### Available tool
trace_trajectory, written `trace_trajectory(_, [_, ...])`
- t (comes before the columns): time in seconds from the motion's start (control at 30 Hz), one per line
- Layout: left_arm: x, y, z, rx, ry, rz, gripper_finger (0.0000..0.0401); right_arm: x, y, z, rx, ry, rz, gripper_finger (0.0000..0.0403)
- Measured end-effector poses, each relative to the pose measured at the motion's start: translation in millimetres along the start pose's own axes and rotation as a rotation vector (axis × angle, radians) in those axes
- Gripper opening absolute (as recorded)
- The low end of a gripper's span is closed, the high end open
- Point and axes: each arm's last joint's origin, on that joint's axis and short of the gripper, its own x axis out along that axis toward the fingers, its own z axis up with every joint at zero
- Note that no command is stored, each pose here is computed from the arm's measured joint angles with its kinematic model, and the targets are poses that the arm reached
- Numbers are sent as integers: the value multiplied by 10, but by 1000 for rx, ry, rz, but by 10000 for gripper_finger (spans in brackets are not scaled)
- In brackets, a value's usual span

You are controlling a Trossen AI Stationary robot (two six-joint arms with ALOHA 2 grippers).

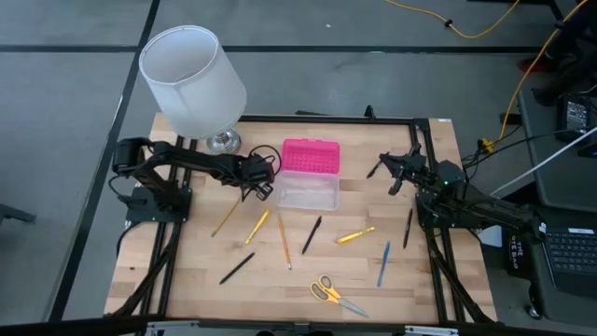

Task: Pick & place school supplies into a supply box
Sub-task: Put the black pen into the pink supply box

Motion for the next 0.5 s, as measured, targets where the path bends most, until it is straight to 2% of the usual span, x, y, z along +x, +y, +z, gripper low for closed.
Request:
trace_trajectory(0.27, [-267,-8,8,96,-146,-30,10,0,0,0,-1,0,0,23])
trace_trajectory(0.4, [-255,-19,-89,138,-234,-131,10,0,0,9,1,-10,0,23])
trace_trajectory(0.5, [-271,-1,-161,130,-303,-190,10,0,0,10,1,-10,0,23])
